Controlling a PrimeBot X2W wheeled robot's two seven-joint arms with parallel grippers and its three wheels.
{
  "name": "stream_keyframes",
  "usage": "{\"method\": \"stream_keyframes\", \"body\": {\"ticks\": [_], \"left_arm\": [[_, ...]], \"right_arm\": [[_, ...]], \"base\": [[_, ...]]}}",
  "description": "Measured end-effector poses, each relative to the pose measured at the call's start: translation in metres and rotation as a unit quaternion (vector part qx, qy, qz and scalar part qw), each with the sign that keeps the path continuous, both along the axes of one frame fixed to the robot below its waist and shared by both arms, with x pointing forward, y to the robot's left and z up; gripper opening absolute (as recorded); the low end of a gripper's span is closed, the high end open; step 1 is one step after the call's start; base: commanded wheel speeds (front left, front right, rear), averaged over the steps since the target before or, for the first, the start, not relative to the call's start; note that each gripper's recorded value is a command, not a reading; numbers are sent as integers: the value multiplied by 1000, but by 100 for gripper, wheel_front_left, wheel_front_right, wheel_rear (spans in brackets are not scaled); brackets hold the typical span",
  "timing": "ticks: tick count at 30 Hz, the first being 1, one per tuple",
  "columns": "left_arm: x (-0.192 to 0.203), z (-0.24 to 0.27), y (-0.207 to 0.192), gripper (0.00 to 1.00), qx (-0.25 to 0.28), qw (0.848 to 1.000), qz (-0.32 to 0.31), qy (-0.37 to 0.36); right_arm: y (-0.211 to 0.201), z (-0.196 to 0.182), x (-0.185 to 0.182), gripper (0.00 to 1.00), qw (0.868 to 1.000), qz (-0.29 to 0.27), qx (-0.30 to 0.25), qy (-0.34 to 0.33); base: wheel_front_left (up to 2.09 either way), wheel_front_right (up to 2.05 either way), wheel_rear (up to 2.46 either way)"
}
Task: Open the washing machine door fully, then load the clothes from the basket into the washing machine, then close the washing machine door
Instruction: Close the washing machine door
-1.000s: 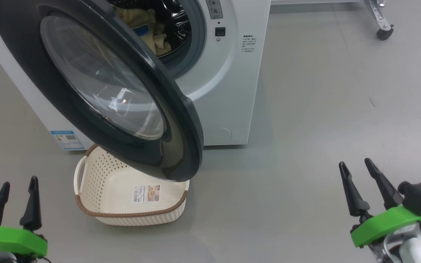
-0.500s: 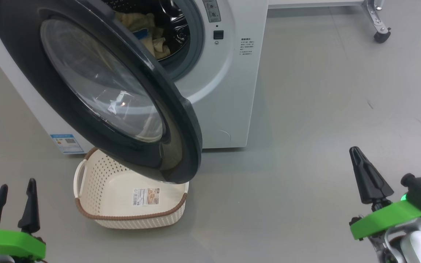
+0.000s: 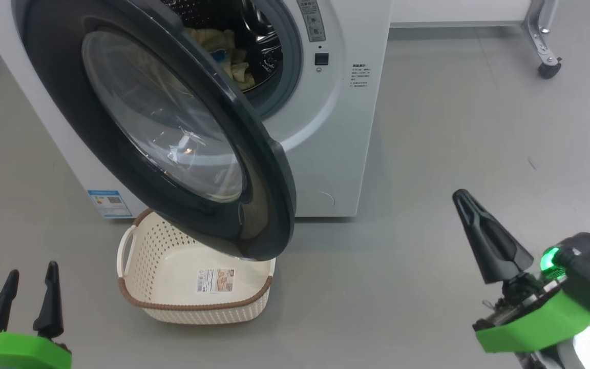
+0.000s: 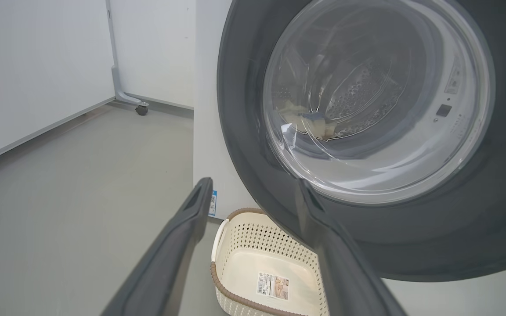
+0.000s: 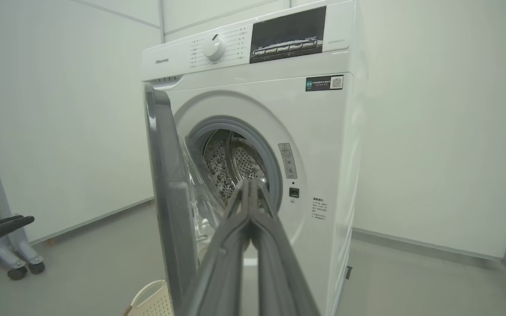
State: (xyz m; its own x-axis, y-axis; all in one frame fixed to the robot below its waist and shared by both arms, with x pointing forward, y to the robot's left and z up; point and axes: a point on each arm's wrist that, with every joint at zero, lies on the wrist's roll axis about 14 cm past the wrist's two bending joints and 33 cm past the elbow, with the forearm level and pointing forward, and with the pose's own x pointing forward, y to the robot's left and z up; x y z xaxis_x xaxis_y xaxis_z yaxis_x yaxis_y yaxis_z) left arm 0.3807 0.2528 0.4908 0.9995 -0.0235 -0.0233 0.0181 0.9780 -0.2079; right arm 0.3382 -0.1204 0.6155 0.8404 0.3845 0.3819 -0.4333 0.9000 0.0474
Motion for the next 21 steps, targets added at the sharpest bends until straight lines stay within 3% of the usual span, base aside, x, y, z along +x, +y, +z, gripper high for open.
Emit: {"method": "stream_keyframes", "body": {"ticks": [8,14,21], "left_arm": [[-12,-2,2,100,-5,1000,7,2],[-19,0,3,100,-9,1000,12,-2],[-21,5,8,100,-8,1000,19,-9]], "right_arm": [[69,17,-14,0,991,132,-31,-20],[128,29,-33,0,968,243,-48,-38],[175,12,-50,0,939,336,-70,-14]], "base": [[0,0,0],[0,0,0],[0,0,0]]}}
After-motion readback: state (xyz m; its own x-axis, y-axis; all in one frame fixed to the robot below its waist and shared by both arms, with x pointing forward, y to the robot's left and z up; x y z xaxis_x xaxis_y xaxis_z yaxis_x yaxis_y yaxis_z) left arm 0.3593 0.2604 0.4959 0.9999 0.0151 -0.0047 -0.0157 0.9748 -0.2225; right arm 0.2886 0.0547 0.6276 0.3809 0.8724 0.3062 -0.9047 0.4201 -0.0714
